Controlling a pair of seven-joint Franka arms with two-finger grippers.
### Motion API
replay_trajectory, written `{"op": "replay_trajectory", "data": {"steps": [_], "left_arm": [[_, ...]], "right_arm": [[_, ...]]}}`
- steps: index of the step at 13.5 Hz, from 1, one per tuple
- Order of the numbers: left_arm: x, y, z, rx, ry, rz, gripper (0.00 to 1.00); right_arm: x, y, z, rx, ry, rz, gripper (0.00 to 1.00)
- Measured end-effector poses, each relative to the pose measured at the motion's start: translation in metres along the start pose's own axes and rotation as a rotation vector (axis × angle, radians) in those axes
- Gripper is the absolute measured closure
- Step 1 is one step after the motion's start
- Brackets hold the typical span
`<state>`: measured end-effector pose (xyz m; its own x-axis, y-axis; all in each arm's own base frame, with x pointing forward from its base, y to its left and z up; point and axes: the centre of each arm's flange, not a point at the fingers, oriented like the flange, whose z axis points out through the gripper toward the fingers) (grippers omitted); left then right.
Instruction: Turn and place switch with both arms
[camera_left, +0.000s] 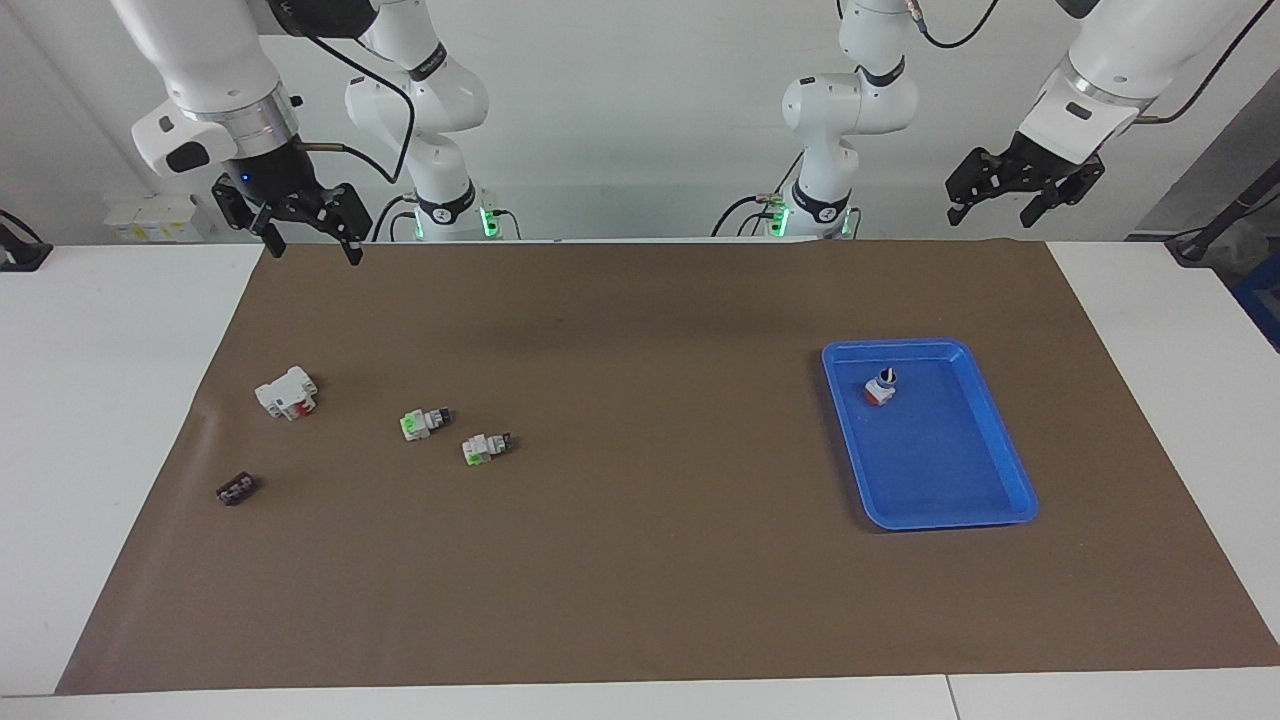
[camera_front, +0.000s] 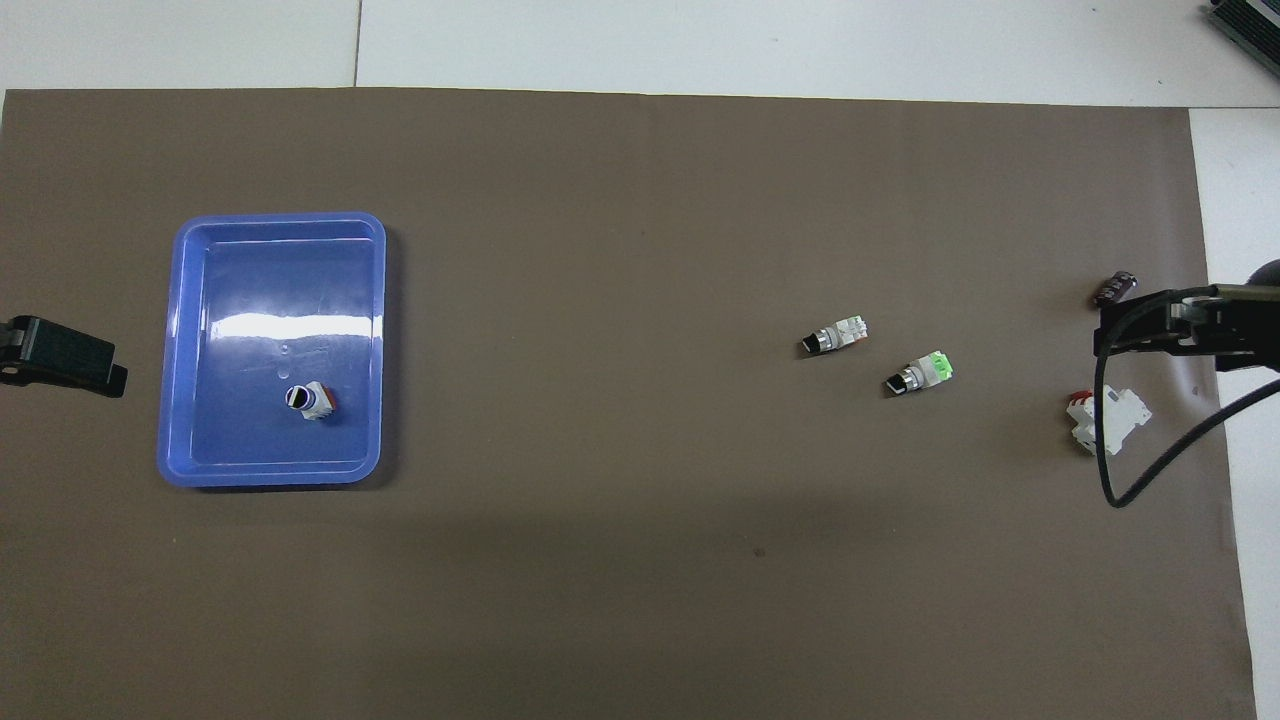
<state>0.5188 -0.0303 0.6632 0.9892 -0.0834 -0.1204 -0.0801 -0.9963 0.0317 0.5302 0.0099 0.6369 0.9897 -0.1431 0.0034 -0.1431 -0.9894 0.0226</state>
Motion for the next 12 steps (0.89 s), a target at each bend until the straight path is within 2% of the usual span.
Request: {"op": "replay_trajectory", "data": {"steps": [2, 3, 7, 12], "left_arm": [[0.0, 0.0, 0.0, 0.0, 0.0, 0.0, 0.0], [0.0, 0.0, 0.0, 0.0, 0.0, 0.0, 0.0], [0.0, 0.0, 0.0, 0.0, 0.0, 0.0, 0.0], [0.0, 0.0, 0.001, 0.0, -0.002, 0.0, 0.0]], "right_arm": [[0.0, 0.0, 0.002, 0.001, 0.006, 0.026, 0.0], [0.003, 0.0, 0.007, 0.006, 0.03, 0.081, 0.0], [0.014, -0.003, 0.078, 0.06, 0.135, 0.466, 0.0], [0.024, -0.017, 0.195, 0.052, 0.067, 0.92, 0.0]]}}
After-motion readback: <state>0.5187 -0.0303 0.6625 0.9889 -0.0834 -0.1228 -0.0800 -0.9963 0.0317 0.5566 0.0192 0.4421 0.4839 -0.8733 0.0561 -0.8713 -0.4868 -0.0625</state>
